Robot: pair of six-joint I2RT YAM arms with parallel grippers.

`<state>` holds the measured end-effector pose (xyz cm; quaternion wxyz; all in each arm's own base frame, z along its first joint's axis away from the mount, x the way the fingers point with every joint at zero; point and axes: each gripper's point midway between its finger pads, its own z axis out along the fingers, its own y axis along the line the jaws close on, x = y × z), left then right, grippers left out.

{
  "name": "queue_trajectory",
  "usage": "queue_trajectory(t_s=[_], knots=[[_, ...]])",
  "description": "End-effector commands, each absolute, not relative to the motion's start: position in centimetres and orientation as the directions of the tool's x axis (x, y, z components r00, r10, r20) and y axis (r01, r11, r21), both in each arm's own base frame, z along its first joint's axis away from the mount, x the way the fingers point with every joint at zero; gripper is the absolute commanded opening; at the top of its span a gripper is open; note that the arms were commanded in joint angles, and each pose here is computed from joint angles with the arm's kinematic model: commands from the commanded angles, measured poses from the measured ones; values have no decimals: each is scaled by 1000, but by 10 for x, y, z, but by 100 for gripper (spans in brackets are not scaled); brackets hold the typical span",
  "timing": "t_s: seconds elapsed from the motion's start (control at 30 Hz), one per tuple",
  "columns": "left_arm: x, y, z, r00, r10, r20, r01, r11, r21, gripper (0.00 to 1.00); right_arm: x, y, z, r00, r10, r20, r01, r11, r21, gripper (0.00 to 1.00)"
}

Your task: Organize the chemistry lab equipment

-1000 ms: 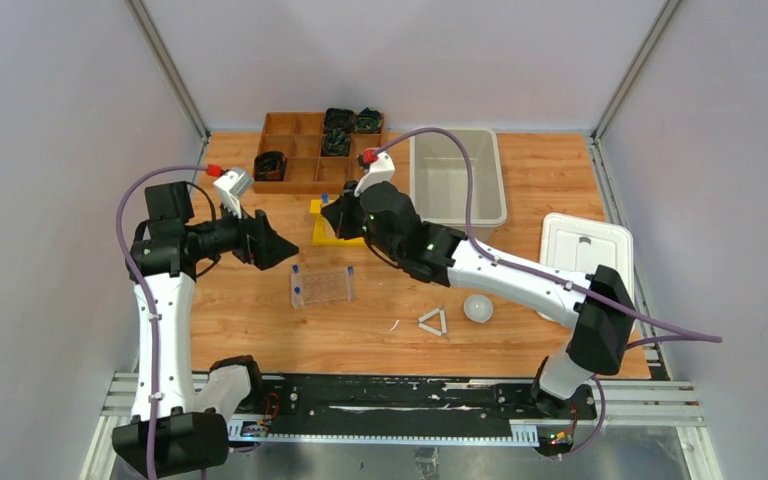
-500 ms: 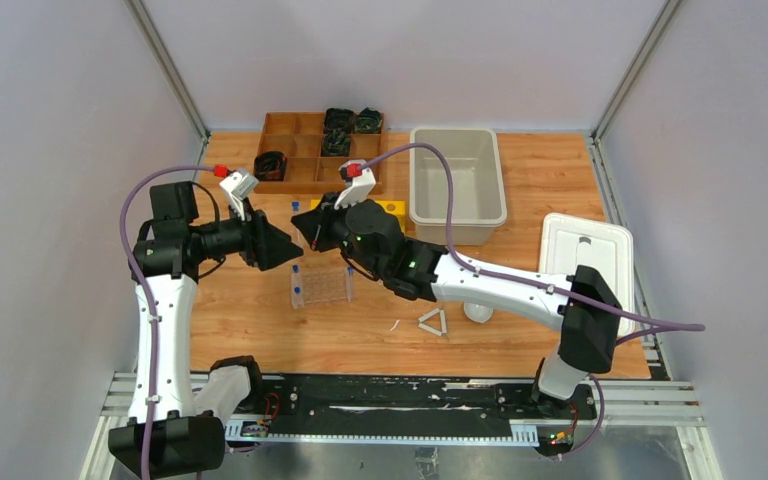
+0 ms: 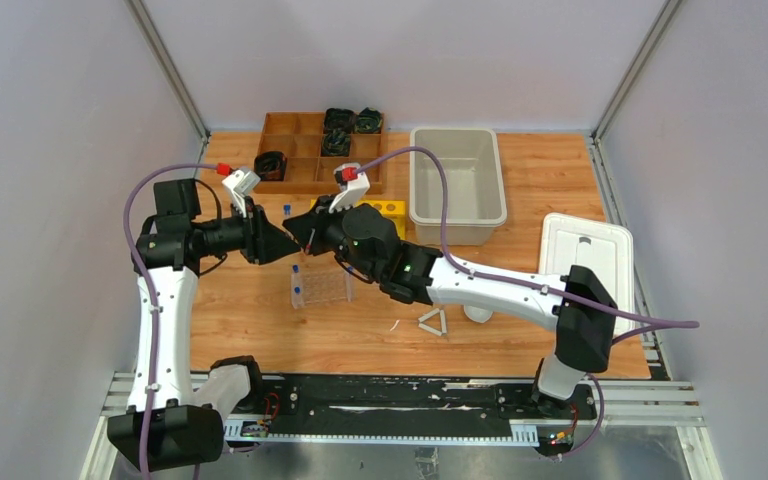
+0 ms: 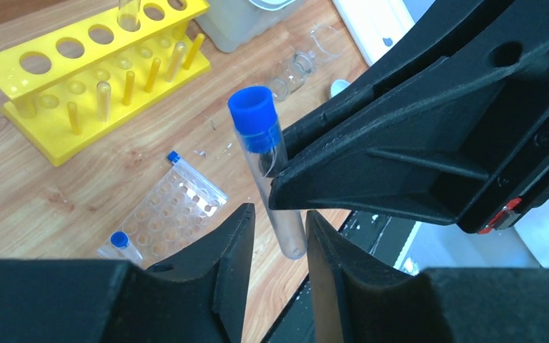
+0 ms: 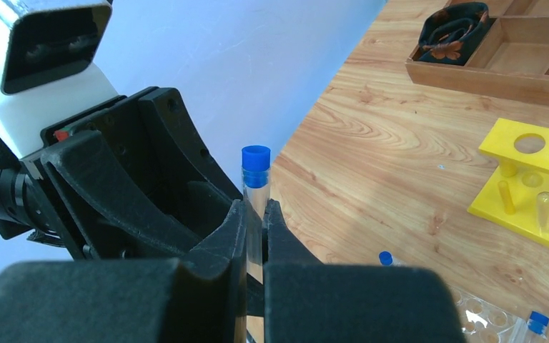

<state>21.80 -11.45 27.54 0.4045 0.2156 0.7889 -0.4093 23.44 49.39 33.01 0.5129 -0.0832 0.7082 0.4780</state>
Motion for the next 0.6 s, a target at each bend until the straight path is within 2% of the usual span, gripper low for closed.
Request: queue_trajectory(t_s=[0.0, 0.07, 0.13, 0.2, 0.27, 0.33, 0.57], knots=[[221, -114, 278, -553, 27, -833, 692, 571, -441, 35, 221, 506, 347, -472, 390, -791, -642, 463, 611, 0], [222, -114, 276, -550, 33, -835, 695, 572, -436, 29, 220, 507, 347, -474, 385, -792, -645, 460, 610, 2], [223, -113, 274, -546, 41, -837, 696, 579, -426, 19, 221, 507, 349, -479, 387, -788, -646, 453, 615, 12], [223, -111, 271, -537, 53, -842, 699, 587, -409, 10, 227, 507, 352, -496, 369, -786, -642, 453, 618, 26], [224, -110, 270, -526, 64, -848, 704, 592, -392, 6, 235, 506, 351, -518, 329, -789, -625, 484, 612, 38], [223, -109, 271, -507, 78, -858, 713, 597, -367, 4, 243, 502, 346, -542, 279, -793, -610, 519, 599, 45], [221, -108, 271, -446, 120, -887, 747, 596, -295, 0, 246, 501, 339, -603, 141, -785, -637, 509, 580, 41]])
